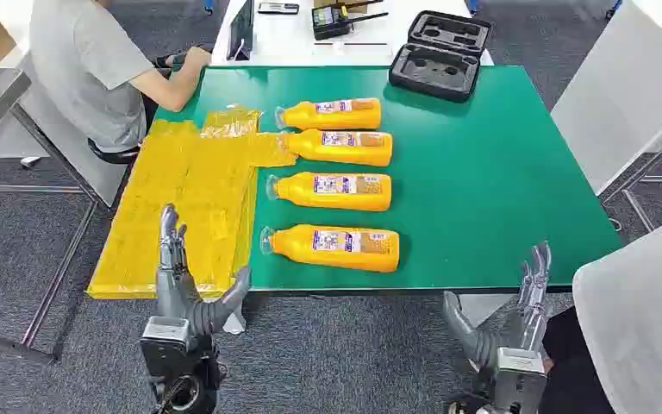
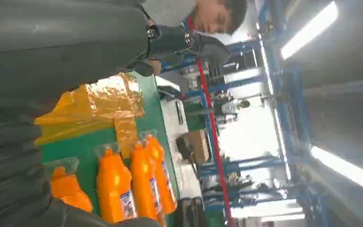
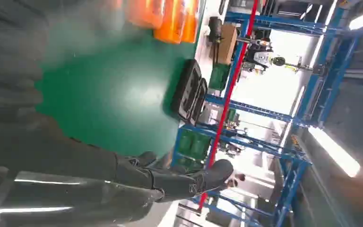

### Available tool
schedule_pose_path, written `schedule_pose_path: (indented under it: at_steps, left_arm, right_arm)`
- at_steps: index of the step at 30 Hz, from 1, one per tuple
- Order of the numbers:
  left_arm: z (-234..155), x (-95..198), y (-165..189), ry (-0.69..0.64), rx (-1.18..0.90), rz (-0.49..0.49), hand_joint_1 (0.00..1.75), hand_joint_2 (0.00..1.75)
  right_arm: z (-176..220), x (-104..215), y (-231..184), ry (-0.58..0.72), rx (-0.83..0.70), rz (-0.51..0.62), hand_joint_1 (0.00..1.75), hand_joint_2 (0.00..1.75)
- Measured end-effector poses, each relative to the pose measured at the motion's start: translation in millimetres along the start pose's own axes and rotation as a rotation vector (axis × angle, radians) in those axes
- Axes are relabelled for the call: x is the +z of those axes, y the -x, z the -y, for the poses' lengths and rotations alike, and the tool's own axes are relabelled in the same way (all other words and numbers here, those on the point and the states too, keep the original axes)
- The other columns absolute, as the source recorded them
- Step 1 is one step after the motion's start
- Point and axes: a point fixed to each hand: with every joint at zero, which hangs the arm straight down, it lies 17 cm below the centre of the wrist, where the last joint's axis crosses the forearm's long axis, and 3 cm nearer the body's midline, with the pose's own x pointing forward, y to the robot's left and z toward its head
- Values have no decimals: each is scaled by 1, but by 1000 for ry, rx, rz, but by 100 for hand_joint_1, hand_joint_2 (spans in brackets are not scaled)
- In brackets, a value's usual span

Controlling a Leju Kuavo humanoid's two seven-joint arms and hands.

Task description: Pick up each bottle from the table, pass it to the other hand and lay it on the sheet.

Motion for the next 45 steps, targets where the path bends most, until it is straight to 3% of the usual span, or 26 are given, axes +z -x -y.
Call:
schedule_pose_path:
  at_steps: [6, 13, 20, 28, 40, 45]
  left_arm:
    - [28, 20, 28, 119, -38, -55, 0, 175]
    - [60, 36, 52, 198, -3, -138, 0, 175]
    - [98, 52, 46, 283, 73, -163, 0, 175]
    - [105, 45, 37, 257, 82, -144, 0, 175]
    - [110, 45, 33, 270, 88, -133, 0, 175]
    - [94, 33, 30, 183, 64, -124, 0, 175]
  right_arm:
    - [-26, -1, 10, -98, 26, -8, 0, 175]
    - [-81, -4, 10, -284, 232, 122, 0, 175]
    - [-120, -15, 25, -386, 262, 135, 0, 175]
    - [-144, -7, 52, -482, 310, 119, 0, 175]
    - [-148, 0, 66, -516, 323, 97, 0, 175]
    - [-154, 5, 75, -548, 320, 70, 0, 175]
